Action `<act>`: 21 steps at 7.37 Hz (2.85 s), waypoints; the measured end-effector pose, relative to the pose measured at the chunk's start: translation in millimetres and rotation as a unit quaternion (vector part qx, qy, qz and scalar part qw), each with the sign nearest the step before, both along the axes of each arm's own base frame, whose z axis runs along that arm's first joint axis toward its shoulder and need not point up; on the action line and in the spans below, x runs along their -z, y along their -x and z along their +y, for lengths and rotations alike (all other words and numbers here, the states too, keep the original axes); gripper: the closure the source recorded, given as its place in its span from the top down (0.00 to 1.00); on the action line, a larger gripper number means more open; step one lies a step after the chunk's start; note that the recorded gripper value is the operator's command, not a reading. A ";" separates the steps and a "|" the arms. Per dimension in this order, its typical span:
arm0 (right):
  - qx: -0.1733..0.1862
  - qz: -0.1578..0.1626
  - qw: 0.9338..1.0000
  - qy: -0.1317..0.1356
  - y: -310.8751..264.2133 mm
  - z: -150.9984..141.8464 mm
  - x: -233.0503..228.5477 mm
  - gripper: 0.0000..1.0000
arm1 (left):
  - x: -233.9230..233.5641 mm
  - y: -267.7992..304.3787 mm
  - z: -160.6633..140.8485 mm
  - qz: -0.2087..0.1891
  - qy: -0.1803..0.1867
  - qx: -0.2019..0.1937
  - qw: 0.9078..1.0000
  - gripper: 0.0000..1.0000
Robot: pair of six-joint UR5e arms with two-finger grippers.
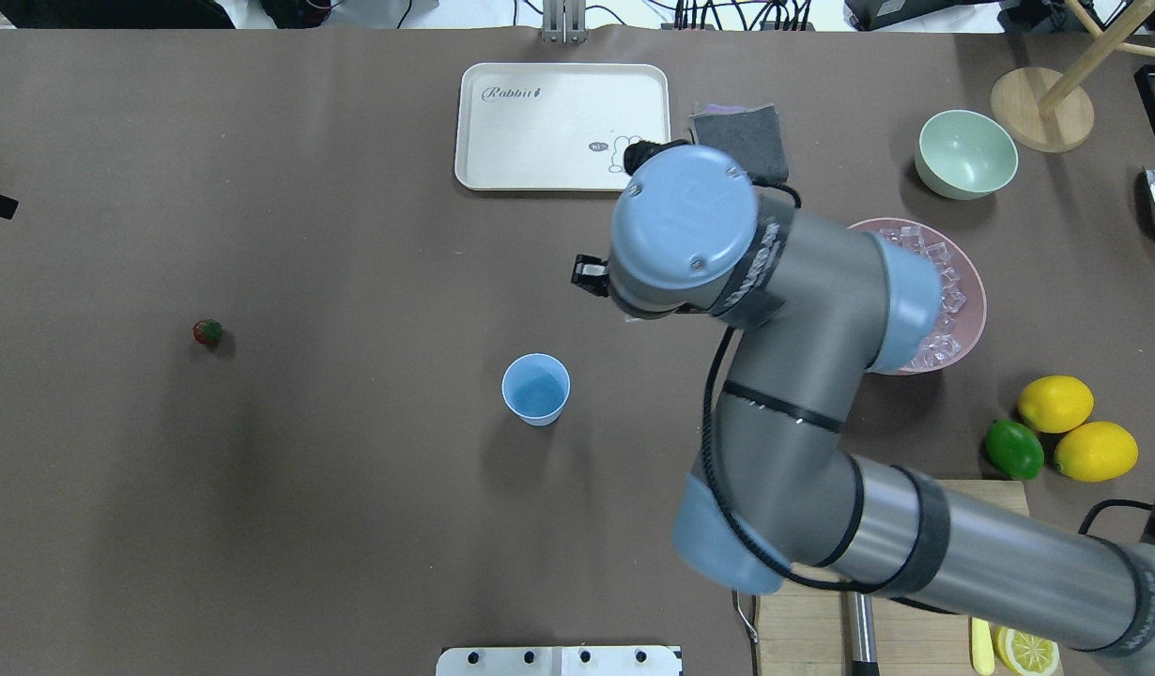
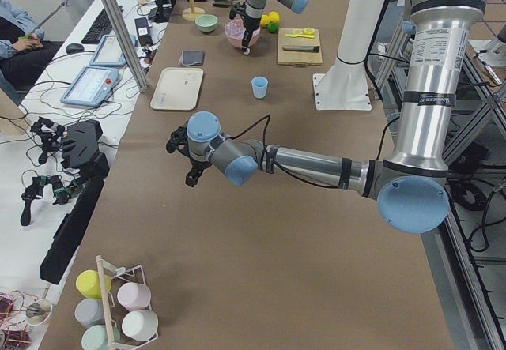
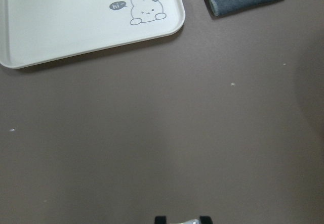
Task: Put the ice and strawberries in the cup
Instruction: 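Carry the ice over the light-blue cup and release it with the right gripper, then move the right gripper back over the pink bowl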
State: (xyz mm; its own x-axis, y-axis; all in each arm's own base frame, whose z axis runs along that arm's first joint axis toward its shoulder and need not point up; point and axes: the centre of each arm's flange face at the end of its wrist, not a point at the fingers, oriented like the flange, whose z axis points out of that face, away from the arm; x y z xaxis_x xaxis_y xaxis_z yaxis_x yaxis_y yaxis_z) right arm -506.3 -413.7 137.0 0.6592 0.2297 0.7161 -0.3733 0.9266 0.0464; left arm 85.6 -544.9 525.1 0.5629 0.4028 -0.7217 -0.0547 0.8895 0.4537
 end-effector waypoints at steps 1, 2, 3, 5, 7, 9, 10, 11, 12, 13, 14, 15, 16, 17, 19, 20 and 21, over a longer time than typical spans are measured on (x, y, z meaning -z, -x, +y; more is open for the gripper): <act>-0.016 0.002 1.000 -0.004 33.0 16.5 14.9 0.00 | -0.5 -0.4 -0.3 0.000 0.001 0.000 1.000 0.98; -0.027 0.003 1.000 -0.007 59.0 29.2 26.8 0.00 | -1.6 -1.6 -0.2 -0.001 0.002 -0.001 1.000 0.98; -0.032 0.005 0.999 -0.009 75.0 38.9 33.3 0.00 | -2.8 -3.4 0.1 -0.001 0.004 -0.002 1.000 0.98; -0.032 0.012 0.999 -0.014 90.5 52.3 31.2 0.00 | -3.9 -5.4 0.6 -0.001 0.006 -0.004 1.000 0.98; -0.029 0.015 0.999 -0.016 94.7 57.8 27.7 0.99 | -4.3 -5.8 0.6 -0.001 0.006 -0.004 1.000 0.98; -0.032 0.014 0.999 -0.021 95.1 60.1 29.3 0.99 | -4.2 -5.8 0.8 -0.001 0.006 -0.004 1.000 0.98; -0.034 0.012 0.999 -0.024 93.1 59.8 31.8 1.00 | -4.3 -5.8 1.0 -0.001 0.005 -0.005 1.000 0.98; -0.035 0.009 0.999 -0.025 86.9 55.3 33.2 1.00 | -3.8 -5.7 1.2 0.000 0.006 -0.004 1.000 0.98; -0.032 0.007 0.999 -0.023 72.5 43.9 29.8 1.00 | -3.8 -5.7 1.3 0.000 0.006 -0.004 1.000 0.98; -0.022 0.007 1.000 -0.020 49.5 27.3 19.0 1.00 | -4.4 -5.8 1.3 0.000 0.008 -0.003 1.000 0.98; -0.008 0.012 1.000 -0.018 20.5 7.2 2.4 1.00 | -5.6 -5.7 1.4 0.000 0.010 -0.003 1.000 0.98; 0.010 0.017 1.000 -0.016 -10.1 -13.5 -14.6 1.00 | -7.7 -5.5 2.0 -0.001 0.012 -0.003 1.000 0.98; 0.027 0.023 0.999 -0.014 -41.5 -34.8 -32.0 1.00 | -9.5 -5.3 3.0 -0.001 0.013 -0.003 1.000 0.98; 0.046 0.032 0.998 -0.014 -72.6 -56.1 -52.7 1.00 | -10.4 -5.1 3.5 -0.002 0.013 -0.003 1.000 0.98; 0.093 0.054 0.994 -0.016 -129.8 -80.6 -108.5 1.00 | -10.1 -5.0 3.8 -0.002 0.013 -0.003 1.000 0.98; 0.114 0.059 0.991 -0.021 -153.6 -84.0 -140.4 1.00 | -9.1 -5.0 3.9 -0.001 0.012 -0.003 1.000 0.98; 0.132 0.060 0.989 -0.029 -172.0 -83.5 -172.9 1.00 | -8.2 -4.9 4.0 -0.001 0.011 -0.003 1.000 0.98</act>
State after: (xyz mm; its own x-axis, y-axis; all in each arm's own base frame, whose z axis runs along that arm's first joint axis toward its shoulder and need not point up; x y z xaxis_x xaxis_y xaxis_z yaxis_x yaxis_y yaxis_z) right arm -334.3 -497.3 310.0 0.7716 -0.0014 0.6361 -0.1068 0.9855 0.1317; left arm 90.5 -541.0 533.3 0.5628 0.3900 -0.7288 -0.0608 0.8988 0.4341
